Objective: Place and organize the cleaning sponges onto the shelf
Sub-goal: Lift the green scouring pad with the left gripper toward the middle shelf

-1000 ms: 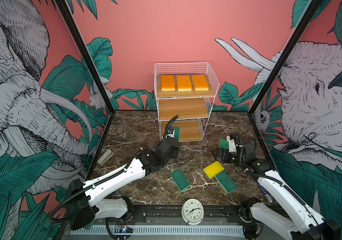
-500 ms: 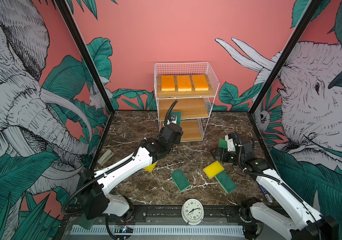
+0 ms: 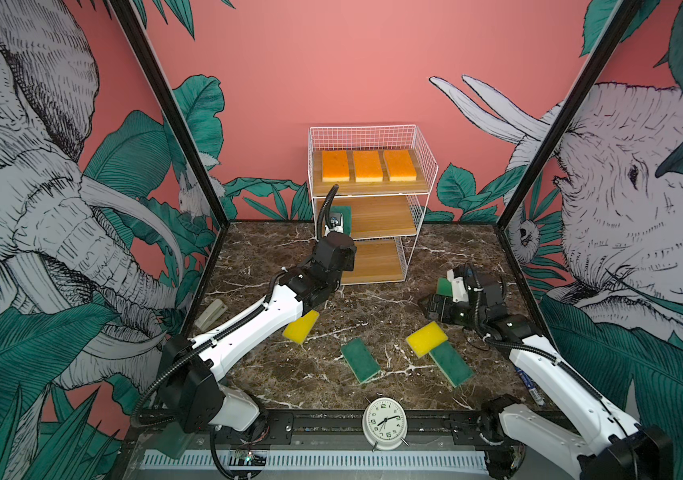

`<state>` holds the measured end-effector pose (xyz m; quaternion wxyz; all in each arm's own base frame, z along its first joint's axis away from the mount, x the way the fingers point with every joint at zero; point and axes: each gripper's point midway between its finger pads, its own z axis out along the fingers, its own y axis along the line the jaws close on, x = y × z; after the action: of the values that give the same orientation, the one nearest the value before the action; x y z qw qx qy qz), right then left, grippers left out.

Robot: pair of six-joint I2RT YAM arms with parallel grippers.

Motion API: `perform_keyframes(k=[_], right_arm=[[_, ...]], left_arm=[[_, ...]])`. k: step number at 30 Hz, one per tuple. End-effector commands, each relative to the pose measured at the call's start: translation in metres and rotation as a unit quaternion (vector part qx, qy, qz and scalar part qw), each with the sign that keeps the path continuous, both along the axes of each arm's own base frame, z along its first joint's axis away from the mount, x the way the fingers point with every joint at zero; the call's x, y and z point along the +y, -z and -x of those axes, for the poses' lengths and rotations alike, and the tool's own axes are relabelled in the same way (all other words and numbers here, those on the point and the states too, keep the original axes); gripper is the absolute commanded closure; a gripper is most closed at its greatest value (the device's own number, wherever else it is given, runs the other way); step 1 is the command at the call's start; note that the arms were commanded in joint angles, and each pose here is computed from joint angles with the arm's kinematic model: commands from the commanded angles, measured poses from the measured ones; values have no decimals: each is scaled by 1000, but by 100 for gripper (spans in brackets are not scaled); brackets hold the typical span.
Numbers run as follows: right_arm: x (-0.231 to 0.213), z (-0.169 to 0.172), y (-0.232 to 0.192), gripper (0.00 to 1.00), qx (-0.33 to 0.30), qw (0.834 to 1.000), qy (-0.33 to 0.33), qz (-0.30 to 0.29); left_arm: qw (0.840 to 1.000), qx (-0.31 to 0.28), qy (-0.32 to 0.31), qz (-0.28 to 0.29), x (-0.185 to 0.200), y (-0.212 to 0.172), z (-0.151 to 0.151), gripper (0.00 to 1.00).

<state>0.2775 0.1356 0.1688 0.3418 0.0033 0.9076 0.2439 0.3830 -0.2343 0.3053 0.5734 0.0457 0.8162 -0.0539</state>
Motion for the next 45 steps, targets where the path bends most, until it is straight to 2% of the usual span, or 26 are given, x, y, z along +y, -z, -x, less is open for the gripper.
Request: perform_keyframes(k=[1,14,30,37,45], right_arm=[[4,-8,-18,1,-29,1000,-6,-10],[4,-6,-16,1,-27,1000,-9,-11],[6,-5,-16,1,-26,1000,-12,-12],[7,-5,-14,1,-25,1000,-13,-12],[8,-4,-14,1,-24,1000,-13,-14]], left_arm=[[999,-25,-15,27,-1,-20,-11,46],[997,-49,-52,27,4,-28,-35,44],[999,-28,-43,15,-11,-9,-55,43],[998,-26,-63,13,-6,-5,-57,41],[997,-16,-74,-7,-4,0,-60,29]])
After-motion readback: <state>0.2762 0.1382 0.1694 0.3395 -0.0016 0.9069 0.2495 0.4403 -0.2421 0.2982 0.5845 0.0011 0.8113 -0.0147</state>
